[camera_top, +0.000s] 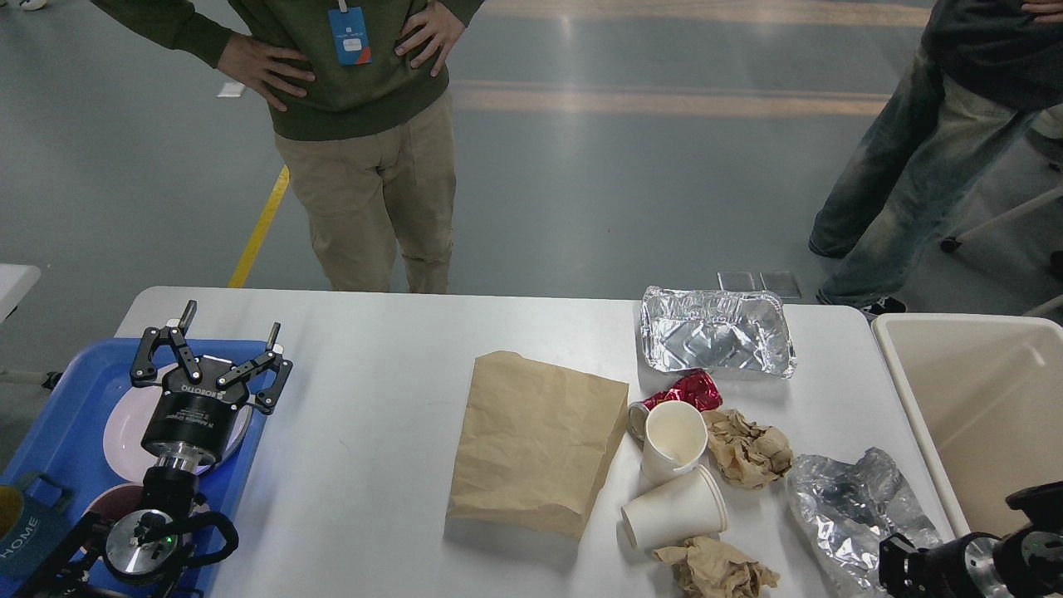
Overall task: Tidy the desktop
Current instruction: 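Lift the plastic bag and drop it into the beige bin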
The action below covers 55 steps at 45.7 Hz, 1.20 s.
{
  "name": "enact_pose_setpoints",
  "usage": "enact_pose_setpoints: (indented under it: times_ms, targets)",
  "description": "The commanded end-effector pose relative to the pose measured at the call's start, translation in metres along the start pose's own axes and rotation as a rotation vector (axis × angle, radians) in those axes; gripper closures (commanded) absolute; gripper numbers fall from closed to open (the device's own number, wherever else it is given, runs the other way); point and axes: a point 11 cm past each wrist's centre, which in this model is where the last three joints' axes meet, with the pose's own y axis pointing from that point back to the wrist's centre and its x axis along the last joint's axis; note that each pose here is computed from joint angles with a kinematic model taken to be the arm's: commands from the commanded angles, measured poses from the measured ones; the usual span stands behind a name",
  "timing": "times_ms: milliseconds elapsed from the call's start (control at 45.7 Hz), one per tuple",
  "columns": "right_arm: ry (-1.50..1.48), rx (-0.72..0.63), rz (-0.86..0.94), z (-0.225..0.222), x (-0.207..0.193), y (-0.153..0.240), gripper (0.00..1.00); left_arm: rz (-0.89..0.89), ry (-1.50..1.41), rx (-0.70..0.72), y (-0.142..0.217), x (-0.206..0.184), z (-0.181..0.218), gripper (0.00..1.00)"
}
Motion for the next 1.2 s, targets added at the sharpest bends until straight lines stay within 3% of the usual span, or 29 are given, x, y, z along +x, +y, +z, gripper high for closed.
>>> enact_pose_setpoints:
  times_ms: [0,350,591,875,1182]
  targets:
    - [0.006,0.006,-0.035,-0.001,0.001,0.023,1.0,-0.002,0.0,-0.001,0.0,0.0,0.0,0.03]
    - [0.28,-0.024,0.124,-0.064,0.028,0.168,1.0,-0.002,0.001,-0.001,0.0,0.0,0.0,0.03]
    - [0.447,0.046,0.159,-0.109,-0.007,0.265,1.0,-0.001,0.001,-0.001,-0.001,0.0,0.0,0.03]
    - [0.385,0.068,0.184,-0.096,0.008,0.265,1.0,-0.001,0.0,-0.001,0.0,0.0,0.0,0.03]
    - [0.159,0.008,0.334,-0.032,0.109,0.222,1.0,-0.002,0.0,-0.001,0.0,0.0,0.0,0.03]
